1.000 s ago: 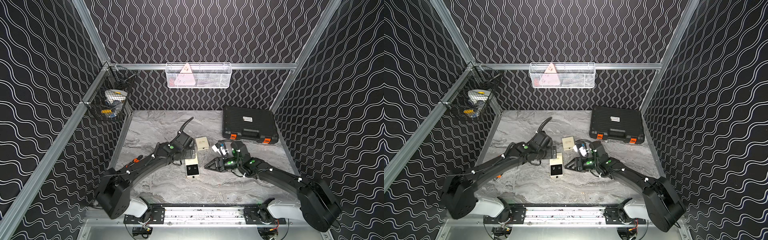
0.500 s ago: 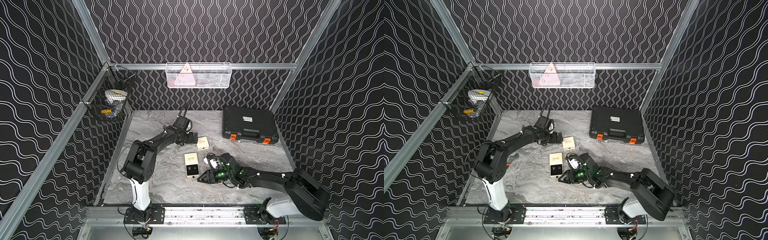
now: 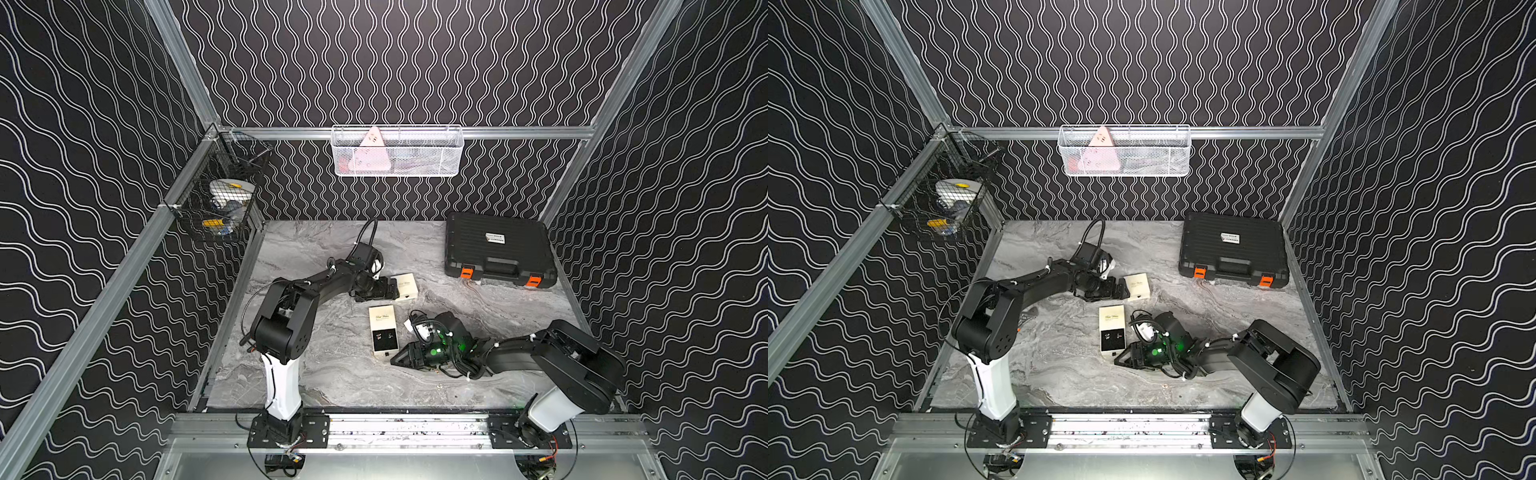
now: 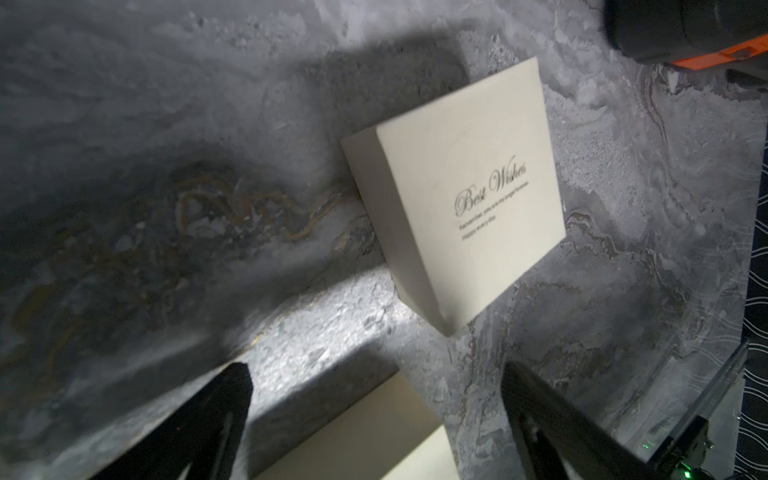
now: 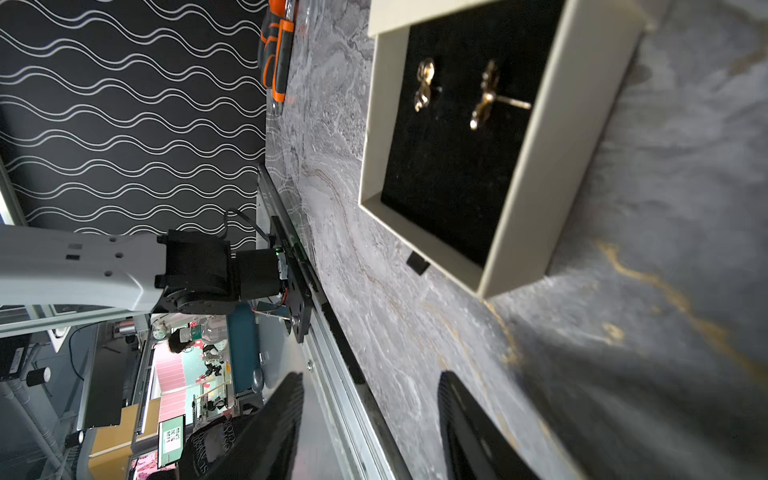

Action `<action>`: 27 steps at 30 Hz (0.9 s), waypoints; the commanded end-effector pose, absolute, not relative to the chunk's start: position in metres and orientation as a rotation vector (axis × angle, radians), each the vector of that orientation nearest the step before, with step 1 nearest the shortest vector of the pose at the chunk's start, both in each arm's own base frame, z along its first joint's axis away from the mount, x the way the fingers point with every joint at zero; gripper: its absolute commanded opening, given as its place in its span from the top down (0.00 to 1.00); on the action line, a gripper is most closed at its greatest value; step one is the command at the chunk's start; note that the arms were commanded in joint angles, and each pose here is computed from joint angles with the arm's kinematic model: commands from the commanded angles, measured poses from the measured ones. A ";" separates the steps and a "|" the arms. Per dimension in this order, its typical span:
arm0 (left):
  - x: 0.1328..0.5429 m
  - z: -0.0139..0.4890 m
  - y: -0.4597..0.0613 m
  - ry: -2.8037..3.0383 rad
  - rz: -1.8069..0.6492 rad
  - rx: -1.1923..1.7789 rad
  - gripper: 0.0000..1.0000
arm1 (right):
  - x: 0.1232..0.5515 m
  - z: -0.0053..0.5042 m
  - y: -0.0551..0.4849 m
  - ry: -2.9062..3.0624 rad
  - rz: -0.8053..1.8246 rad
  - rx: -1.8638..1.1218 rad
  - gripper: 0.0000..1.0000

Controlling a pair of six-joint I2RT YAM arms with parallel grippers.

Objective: Place the earrings into the drawer-style jewelry box
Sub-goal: Close the drawer of the jewelry box.

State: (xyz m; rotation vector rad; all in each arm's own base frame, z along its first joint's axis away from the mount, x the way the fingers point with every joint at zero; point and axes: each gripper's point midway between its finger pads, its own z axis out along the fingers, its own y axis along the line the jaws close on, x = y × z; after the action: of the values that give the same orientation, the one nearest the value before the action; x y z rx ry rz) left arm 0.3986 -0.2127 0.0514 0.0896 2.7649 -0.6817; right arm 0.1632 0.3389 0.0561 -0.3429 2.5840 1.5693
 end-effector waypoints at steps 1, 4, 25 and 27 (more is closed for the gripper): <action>0.393 0.057 -0.214 2.753 -0.710 0.088 0.02 | 0.172 0.064 0.347 2.525 1.604 -0.350 0.45; 0.388 0.059 -0.212 2.751 -0.717 0.087 0.01 | 0.175 0.061 0.350 2.522 1.619 -0.340 0.45; 0.360 0.047 -0.214 2.771 -0.813 0.062 0.02 | 0.213 0.058 0.358 2.470 1.687 -0.252 0.45; 0.357 0.047 -0.212 2.771 -0.814 0.057 0.03 | 0.216 0.059 0.360 2.461 1.698 -0.248 0.45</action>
State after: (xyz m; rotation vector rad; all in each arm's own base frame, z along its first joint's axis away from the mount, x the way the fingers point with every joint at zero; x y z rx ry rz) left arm 0.3602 -0.2099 0.0430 0.0630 2.7794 -0.7816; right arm 0.2082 0.3528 0.0468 -0.2440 2.5294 1.6494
